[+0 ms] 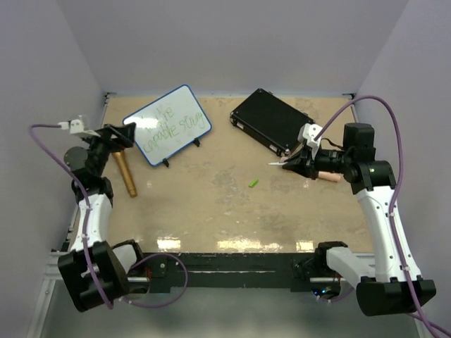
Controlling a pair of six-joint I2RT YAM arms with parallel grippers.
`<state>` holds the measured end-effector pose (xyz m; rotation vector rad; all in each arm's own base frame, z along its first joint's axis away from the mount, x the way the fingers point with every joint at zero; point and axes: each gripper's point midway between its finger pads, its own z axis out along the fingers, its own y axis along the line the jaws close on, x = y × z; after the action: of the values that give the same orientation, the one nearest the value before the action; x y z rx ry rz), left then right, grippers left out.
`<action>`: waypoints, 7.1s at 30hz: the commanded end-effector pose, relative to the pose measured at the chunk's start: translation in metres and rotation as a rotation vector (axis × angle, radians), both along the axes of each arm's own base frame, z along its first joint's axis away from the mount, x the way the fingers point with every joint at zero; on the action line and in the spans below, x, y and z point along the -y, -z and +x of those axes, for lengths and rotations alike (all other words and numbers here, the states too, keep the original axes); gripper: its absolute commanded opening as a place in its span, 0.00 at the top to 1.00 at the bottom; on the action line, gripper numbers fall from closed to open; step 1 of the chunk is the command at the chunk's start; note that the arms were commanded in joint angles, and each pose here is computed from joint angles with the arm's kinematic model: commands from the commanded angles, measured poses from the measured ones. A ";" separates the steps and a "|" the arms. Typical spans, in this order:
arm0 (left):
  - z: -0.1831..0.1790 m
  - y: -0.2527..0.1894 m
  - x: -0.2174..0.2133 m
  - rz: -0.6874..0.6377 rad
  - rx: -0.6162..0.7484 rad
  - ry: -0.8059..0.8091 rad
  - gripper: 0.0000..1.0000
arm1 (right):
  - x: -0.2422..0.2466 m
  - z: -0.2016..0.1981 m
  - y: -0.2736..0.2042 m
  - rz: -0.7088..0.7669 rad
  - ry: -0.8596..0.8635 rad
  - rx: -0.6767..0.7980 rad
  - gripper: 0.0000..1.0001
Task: Write a sentence on the whiteboard
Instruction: Pick up the pen cap from the center of the board, then insert the whiteboard marker without the cap into the whiteboard marker.
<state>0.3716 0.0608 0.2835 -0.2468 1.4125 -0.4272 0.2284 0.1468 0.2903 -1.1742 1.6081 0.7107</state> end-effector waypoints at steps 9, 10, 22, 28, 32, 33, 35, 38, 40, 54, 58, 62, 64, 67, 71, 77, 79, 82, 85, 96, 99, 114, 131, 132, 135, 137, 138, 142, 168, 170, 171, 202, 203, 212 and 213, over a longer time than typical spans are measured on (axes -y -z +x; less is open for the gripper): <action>-0.073 0.058 0.237 0.091 -0.317 0.665 0.02 | 0.015 0.020 0.013 -0.010 0.096 -0.043 1.00; -0.091 0.063 0.268 0.121 -0.331 0.761 0.05 | 0.016 0.021 0.013 -0.009 0.100 -0.045 1.00; -0.088 0.163 0.399 0.450 -0.664 0.913 0.32 | 0.029 0.034 0.027 0.001 0.141 -0.077 1.00; -0.062 0.204 0.430 0.546 -0.764 0.919 0.49 | 0.031 0.038 0.035 0.003 0.127 -0.100 1.00; -0.052 0.224 0.445 0.590 -0.807 0.931 0.52 | 0.032 0.040 0.040 0.004 0.122 -0.110 1.00; -0.053 0.226 0.449 0.594 -0.810 0.940 0.52 | 0.032 0.041 0.041 0.006 0.121 -0.111 1.00; -0.053 0.231 0.455 0.607 -0.820 0.958 0.53 | 0.032 0.041 0.043 0.008 0.116 -0.116 1.00; -0.052 0.242 0.460 0.630 -0.848 0.968 0.55 | 0.033 0.041 0.045 0.008 0.113 -0.119 1.00; -0.052 0.250 0.461 0.641 -0.872 0.972 0.57 | 0.034 0.041 0.045 0.006 0.115 -0.118 1.00; -0.068 0.277 0.441 0.767 -0.980 0.937 0.69 | 0.033 0.037 0.041 0.010 0.111 -0.113 1.00; -0.073 0.281 0.440 0.808 -0.991 0.941 0.70 | 0.034 0.038 0.041 0.006 0.117 -0.114 1.00; -0.076 0.289 0.429 0.866 -1.029 0.897 0.73 | 0.035 0.036 0.040 0.003 0.123 -0.106 1.00; -0.074 0.292 0.422 0.891 -1.036 0.863 0.81 | 0.036 0.037 0.040 0.003 0.127 -0.104 1.00; -0.070 0.290 0.417 0.914 -1.037 0.836 0.86 | 0.036 0.037 0.041 0.002 0.129 -0.109 1.00; -0.069 0.285 0.419 0.924 -1.012 0.854 1.00 | 0.037 0.037 0.043 -0.004 0.134 -0.111 1.00; -0.066 0.261 0.424 0.890 -0.877 0.881 1.00 | 0.038 0.034 0.048 -0.018 0.132 -0.114 1.00; -0.072 0.252 0.420 0.884 -0.838 0.896 1.00 | 0.038 0.034 0.052 -0.021 0.129 -0.123 1.00; -0.074 0.243 0.418 0.872 -0.766 0.907 1.00 | 0.038 0.034 0.056 -0.022 0.117 -0.135 1.00; -0.075 0.237 0.416 0.880 -0.715 0.913 1.00 | 0.038 0.035 0.060 -0.021 0.109 -0.148 1.00; -0.076 0.256 0.383 1.038 -0.818 0.840 0.86 | 0.038 0.035 0.071 -0.034 0.086 -0.175 1.00; -0.074 0.260 0.381 1.033 -0.839 0.799 0.76 | 0.038 0.035 0.071 -0.033 0.088 -0.171 1.00; -0.086 0.284 0.385 1.021 -0.915 0.819 0.69 | 0.039 0.035 0.072 -0.036 0.100 -0.177 1.00; -0.099 0.275 0.365 0.945 -1.014 0.898 0.67 | 0.039 0.034 0.071 -0.039 0.094 -0.173 1.00; -0.098 0.276 0.364 0.944 -1.022 0.895 0.69 | 0.038 0.034 0.072 -0.039 0.092 -0.175 1.00; -0.098 0.284 0.363 0.956 -1.051 0.898 0.74 | 0.038 0.034 0.072 -0.040 0.091 -0.178 1.00; -0.099 0.290 0.361 0.972 -1.067 0.900 0.80 | 0.038 0.034 0.072 -0.040 0.091 -0.176 1.00; -0.098 0.292 0.360 0.974 -1.070 0.900 0.84 | 0.039 0.034 0.072 -0.042 0.092 -0.174 1.00; -0.096 0.295 0.363 0.975 -1.045 0.908 1.00 | 0.038 0.035 0.076 -0.039 0.087 -0.188 1.00; -0.088 0.229 0.391 0.884 -0.347 0.972 1.00 | -0.024 0.047 0.137 0.035 -0.192 -0.509 1.00; -0.090 0.227 0.390 0.878 -0.324 0.971 1.00 | -0.034 0.053 0.144 0.024 -0.194 -0.524 1.00; -0.091 0.226 0.390 0.878 -0.312 0.970 1.00 | -0.037 0.054 0.145 0.026 -0.183 -0.546 1.00; -0.107 0.207 0.392 0.805 -0.127 1.004 1.00 | -0.065 0.053 0.185 -0.033 -0.190 -0.608 1.00; -0.108 0.207 0.392 0.804 -0.125 1.006 1.00 | -0.064 0.054 0.185 -0.032 -0.188 -0.606 1.00; -0.115 0.202 0.398 0.790 -0.091 1.034 1.00 | -0.065 0.052 0.190 -0.033 -0.189 -0.627 1.00; -0.116 0.202 0.398 0.791 -0.092 1.036 1.00 | -0.065 0.052 0.190 -0.033 -0.189 -0.628 1.00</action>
<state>0.2573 -0.3237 0.0538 1.1683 1.7371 -0.5999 0.2806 0.2096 0.1046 -1.2034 2.0308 1.2651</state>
